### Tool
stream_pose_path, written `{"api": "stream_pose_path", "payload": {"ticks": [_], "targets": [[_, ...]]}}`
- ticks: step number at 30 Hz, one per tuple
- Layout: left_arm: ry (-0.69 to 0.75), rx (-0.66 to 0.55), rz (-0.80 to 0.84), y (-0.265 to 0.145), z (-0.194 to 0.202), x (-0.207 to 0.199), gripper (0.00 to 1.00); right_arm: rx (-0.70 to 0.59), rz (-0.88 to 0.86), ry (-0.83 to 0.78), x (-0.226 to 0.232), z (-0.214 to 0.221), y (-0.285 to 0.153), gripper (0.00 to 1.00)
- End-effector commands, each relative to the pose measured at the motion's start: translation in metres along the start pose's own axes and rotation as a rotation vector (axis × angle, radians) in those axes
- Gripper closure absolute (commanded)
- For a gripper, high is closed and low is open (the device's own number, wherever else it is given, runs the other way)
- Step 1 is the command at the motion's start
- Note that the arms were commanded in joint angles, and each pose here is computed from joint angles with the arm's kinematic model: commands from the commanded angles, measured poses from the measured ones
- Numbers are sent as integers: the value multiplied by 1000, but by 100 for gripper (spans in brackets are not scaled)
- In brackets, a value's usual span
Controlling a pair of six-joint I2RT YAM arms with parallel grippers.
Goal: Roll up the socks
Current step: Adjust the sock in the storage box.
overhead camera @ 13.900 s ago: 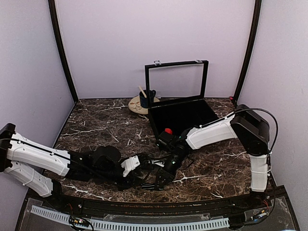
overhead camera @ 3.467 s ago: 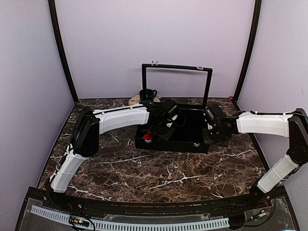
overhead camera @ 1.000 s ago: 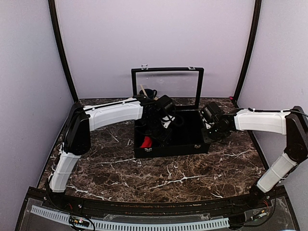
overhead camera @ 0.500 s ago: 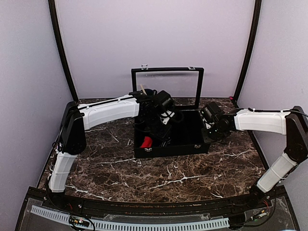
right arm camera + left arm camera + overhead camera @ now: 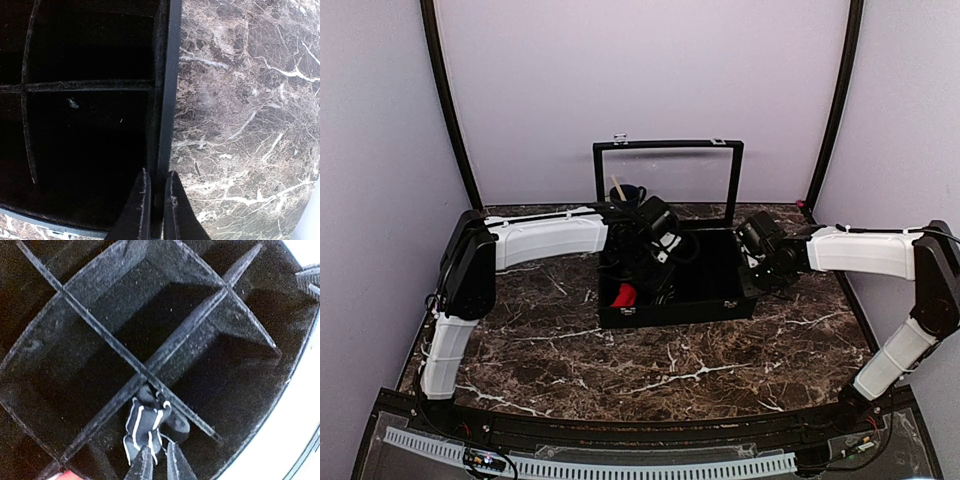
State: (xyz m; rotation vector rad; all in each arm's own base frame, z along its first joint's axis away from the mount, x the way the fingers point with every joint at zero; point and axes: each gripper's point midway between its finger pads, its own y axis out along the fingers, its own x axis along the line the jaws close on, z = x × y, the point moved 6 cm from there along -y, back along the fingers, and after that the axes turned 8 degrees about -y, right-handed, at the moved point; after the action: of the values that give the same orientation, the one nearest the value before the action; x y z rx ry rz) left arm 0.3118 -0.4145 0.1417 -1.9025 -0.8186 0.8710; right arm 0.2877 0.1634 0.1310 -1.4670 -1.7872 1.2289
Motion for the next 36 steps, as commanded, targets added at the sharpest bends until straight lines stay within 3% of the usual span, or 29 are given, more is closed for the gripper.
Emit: {"api": "stream_pose_path", "payload": {"ticks": [1,24,33,36], "targets": [[10,-63,38,-10,-12,-4,86,84,-122,-52,21,17,14,100],[-10,43,-15,34,15,13,85,97,-120,-55,21,20,14,100],[35,-88,69,-14,-21,-15,84,46,-106,-55,17,8,1,100],[44,-164,73,-45,-35,-22,81,14,-104,-57,16,-1,-6,92]]}}
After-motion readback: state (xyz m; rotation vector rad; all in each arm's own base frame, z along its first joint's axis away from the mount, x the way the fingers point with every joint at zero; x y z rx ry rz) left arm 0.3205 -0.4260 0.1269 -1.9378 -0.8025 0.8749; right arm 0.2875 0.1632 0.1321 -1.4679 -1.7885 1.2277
